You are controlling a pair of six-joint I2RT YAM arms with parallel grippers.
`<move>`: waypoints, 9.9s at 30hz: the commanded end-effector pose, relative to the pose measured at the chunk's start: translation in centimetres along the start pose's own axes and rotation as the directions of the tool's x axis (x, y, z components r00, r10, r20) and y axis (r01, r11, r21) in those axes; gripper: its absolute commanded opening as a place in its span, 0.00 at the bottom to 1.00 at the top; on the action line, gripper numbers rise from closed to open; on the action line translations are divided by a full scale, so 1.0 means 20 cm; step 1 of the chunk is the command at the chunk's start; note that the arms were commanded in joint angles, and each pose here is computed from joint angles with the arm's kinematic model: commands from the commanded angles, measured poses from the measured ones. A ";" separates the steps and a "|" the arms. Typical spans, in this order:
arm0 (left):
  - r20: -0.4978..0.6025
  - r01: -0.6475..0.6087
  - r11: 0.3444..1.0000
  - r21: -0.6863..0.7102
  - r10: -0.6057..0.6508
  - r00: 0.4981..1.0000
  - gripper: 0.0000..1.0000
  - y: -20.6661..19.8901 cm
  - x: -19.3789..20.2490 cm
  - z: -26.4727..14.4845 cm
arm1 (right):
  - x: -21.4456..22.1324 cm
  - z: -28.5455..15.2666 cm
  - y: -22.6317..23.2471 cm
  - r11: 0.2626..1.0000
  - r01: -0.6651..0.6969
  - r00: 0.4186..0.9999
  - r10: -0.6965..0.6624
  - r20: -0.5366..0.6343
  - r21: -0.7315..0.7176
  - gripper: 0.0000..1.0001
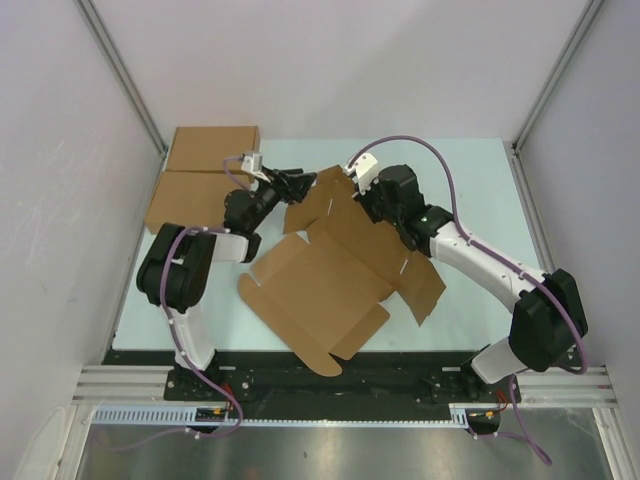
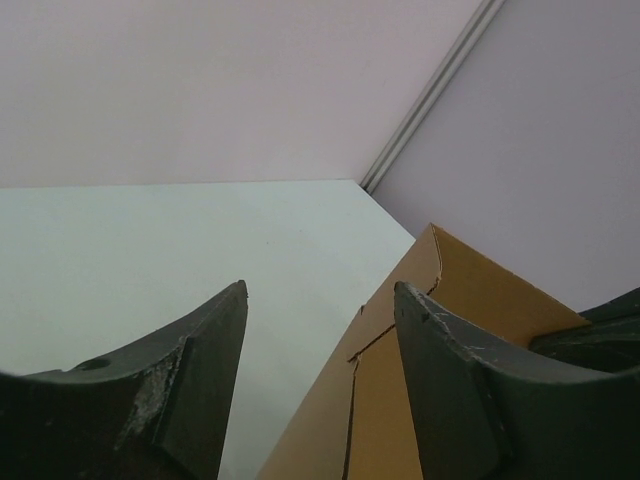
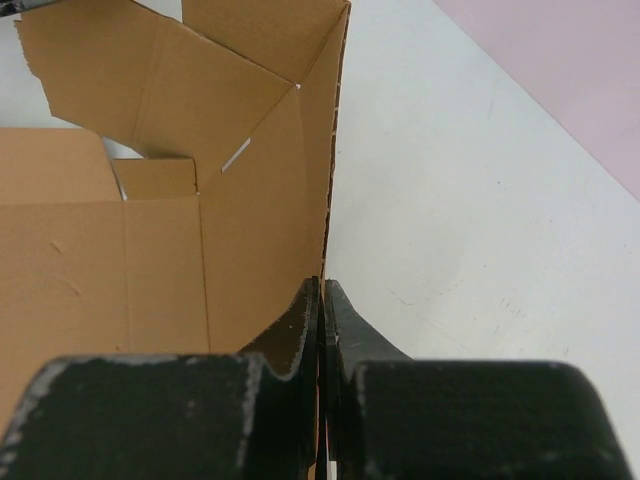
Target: Fold the paper box
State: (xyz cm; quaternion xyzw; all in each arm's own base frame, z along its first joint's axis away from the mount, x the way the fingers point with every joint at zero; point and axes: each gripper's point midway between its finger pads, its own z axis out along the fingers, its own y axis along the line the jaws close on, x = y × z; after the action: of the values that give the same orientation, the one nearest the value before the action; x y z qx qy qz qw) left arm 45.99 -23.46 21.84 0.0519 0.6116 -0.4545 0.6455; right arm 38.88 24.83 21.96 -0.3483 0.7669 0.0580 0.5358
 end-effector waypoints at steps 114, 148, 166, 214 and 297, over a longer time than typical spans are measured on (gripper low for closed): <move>-0.419 -0.112 0.892 -0.437 -0.092 0.903 0.29 -0.14 -0.33 -0.12 | -0.22 -0.22 0.15 0.956 -0.142 0.981 0.170 0.094 -0.255 0.00; -0.487 0.057 0.956 -0.289 -0.198 0.850 0.18 -0.49 0.05 -0.21 | -0.13 -0.15 0.17 0.998 0.063 0.998 -0.063 0.007 0.002 0.00; -0.230 -0.096 0.812 -0.576 -0.049 0.972 0.51 -0.10 -0.40 -0.50 | -0.16 -0.20 0.25 0.946 0.297 0.954 -0.301 0.004 0.132 0.00; -0.281 0.295 0.863 -0.411 -0.427 0.859 0.36 0.31 0.20 -0.17 | -0.04 -0.19 0.38 0.864 0.476 0.875 -0.484 0.010 0.166 0.00; -0.291 0.328 0.706 -0.628 -0.604 0.742 0.40 0.20 0.52 -0.40 | -0.12 -0.15 0.06 0.473 0.720 0.667 -0.673 -0.319 0.508 0.01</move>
State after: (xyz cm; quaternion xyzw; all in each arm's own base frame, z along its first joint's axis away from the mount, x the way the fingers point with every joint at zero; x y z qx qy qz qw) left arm 40.42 -20.09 8.20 -0.2008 0.8429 -0.3813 0.3221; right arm 36.41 25.30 23.81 -0.4650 0.5550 -0.4161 0.5502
